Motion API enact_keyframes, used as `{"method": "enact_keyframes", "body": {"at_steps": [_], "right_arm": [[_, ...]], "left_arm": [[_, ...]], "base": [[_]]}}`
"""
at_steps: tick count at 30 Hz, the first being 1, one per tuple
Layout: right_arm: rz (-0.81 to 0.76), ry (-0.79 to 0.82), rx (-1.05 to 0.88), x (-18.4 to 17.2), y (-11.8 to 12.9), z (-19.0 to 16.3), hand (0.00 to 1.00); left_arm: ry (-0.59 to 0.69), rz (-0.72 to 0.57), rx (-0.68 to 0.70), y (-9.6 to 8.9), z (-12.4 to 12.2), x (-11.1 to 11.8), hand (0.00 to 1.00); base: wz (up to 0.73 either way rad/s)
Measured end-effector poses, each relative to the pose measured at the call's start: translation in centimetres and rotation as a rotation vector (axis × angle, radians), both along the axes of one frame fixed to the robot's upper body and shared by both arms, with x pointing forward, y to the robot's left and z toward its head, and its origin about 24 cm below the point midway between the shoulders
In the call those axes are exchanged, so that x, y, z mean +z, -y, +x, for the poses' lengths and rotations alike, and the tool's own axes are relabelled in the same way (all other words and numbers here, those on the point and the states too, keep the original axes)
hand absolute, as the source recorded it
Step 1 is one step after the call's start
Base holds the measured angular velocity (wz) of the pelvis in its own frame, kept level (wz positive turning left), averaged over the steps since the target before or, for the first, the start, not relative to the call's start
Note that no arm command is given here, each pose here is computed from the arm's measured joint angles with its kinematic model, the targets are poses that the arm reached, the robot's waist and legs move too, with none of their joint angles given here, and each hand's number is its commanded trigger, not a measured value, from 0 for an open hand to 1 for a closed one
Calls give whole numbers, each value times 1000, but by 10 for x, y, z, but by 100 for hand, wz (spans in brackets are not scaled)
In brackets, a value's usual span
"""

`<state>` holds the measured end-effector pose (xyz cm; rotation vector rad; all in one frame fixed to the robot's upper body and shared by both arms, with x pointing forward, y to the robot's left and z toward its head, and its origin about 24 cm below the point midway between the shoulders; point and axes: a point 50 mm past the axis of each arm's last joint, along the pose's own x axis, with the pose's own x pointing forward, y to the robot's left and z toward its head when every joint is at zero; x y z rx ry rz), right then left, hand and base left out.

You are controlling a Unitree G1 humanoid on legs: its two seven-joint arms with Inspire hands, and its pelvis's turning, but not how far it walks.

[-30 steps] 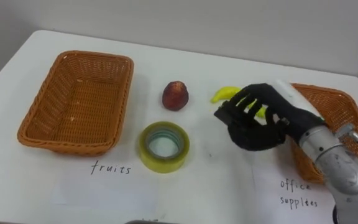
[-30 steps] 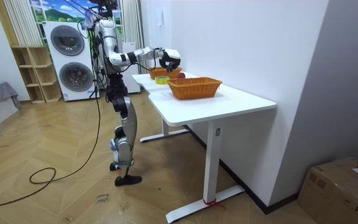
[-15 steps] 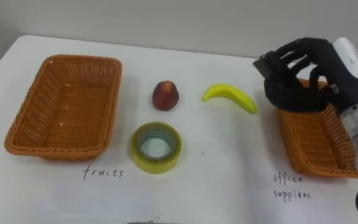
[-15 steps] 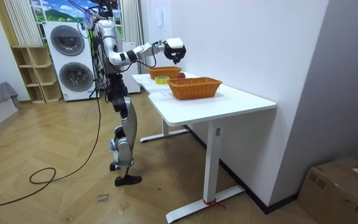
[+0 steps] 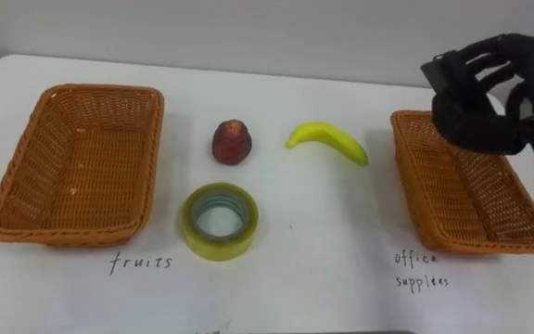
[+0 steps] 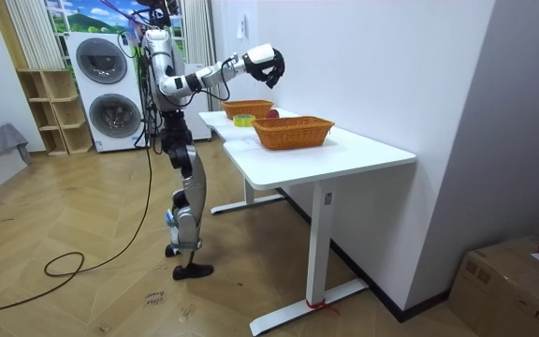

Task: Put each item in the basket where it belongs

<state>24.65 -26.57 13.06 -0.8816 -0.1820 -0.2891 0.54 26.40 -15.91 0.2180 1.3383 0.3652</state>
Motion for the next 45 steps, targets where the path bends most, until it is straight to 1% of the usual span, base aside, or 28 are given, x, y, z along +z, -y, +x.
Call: {"method": "enact_keyframes", "body": {"at_steps": [2,8,13,17,23,31,37,45], "right_arm": [[29,-22,-24,-8,7,-1,100],[53,-91,-47,-25,13,-7,100],[56,-108,-63,-29,17,-9,100],[59,-106,-84,-29,22,-10,100],[62,-141,-102,-39,25,-16,100],[58,-146,-122,-42,27,-18,100],[65,-204,-143,-57,31,-19,100],[71,-248,-117,-68,25,-17,100]], "left_arm": [[-8,3,-2,-1,-3,0,0],[-19,3,-1,-1,-6,0,0],[-20,1,-14,0,-5,0,0],[7,-2,-21,1,1,1,0],[17,-2,-16,0,3,2,0],[17,-1,-13,-1,3,2,0],[9,-5,-10,0,1,1,0],[13,-4,-12,0,2,1,0]], "base": [[0],[-3],[-1],[0],[0],[0],[0],[0]]}}
